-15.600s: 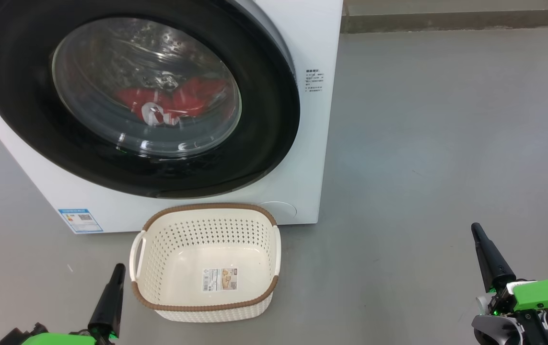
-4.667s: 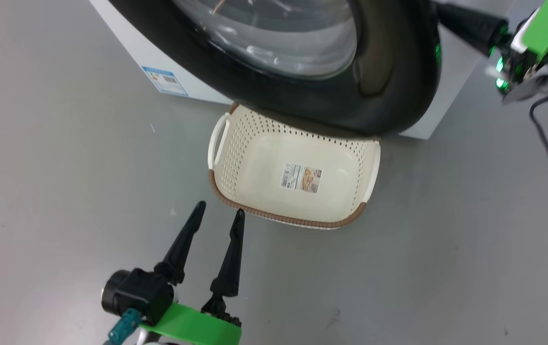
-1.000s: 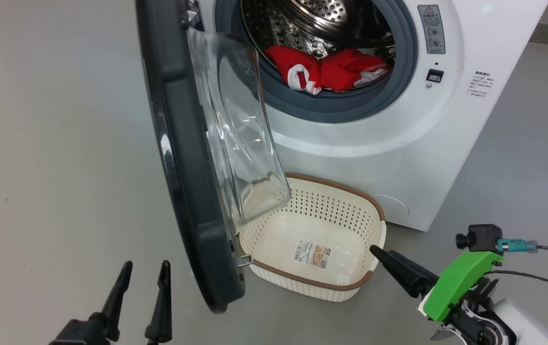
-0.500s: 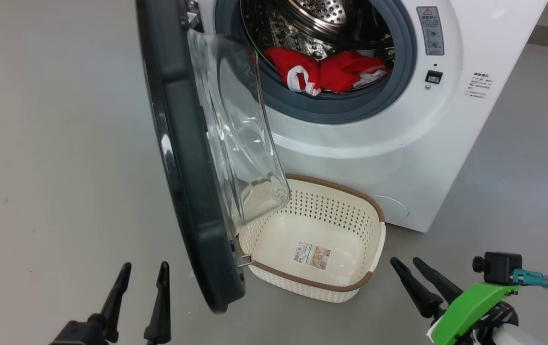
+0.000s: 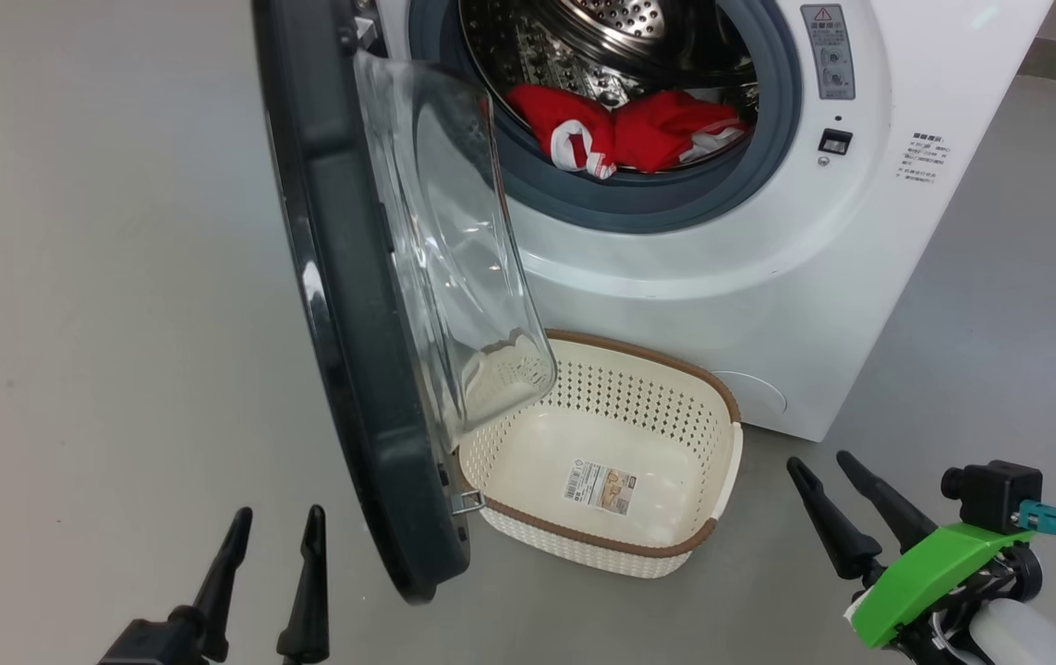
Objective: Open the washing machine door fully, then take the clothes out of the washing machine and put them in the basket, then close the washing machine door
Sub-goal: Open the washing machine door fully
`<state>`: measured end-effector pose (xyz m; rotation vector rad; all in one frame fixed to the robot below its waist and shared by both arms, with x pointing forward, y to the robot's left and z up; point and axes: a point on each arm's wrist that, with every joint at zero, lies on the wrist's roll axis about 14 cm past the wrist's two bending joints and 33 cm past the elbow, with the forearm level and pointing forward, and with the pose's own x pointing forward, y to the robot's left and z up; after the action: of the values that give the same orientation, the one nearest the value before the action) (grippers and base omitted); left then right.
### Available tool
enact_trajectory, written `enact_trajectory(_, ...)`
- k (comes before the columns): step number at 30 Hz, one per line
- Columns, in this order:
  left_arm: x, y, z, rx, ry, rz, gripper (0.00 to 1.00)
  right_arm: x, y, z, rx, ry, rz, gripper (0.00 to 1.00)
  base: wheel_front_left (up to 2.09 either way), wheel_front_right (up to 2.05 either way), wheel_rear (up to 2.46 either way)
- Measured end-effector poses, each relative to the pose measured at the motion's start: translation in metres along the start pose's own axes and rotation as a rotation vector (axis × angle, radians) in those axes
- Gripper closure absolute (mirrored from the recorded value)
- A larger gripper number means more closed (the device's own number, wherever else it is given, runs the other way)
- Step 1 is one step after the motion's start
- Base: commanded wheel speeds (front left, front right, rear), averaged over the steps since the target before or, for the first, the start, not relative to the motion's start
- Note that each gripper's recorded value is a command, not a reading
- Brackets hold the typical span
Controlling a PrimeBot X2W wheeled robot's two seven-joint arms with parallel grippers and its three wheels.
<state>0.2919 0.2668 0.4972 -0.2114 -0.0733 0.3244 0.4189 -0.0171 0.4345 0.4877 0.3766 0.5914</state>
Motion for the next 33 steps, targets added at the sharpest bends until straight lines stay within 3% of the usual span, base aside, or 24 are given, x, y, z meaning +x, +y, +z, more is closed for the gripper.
enact_trajectory(4,0.000,0.001,0.000,-0.005,0.000,0.003,0.00,0.003,0.009,0.010,-0.068,-0.049,0.023,0.00,0.00,0.00,0.00)
enact_trajectory(11,-0.002,0.002,0.001,-0.005,-0.003,0.008,0.00,-0.007,0.014,-0.006,-0.194,-0.036,0.032,0.00,0.00,0.00,0.00)
enact_trajectory(27,-0.003,0.003,0.003,-0.006,-0.010,0.009,0.00,-0.009,0.016,0.022,-0.257,-0.156,-0.002,0.00,0.00,0.00,0.00)
enact_trajectory(33,-0.007,0.003,0.000,-0.007,-0.001,0.011,0.00,-0.016,0.009,0.014,-0.252,-0.142,-0.029,0.00,0.00,0.00,0.00)
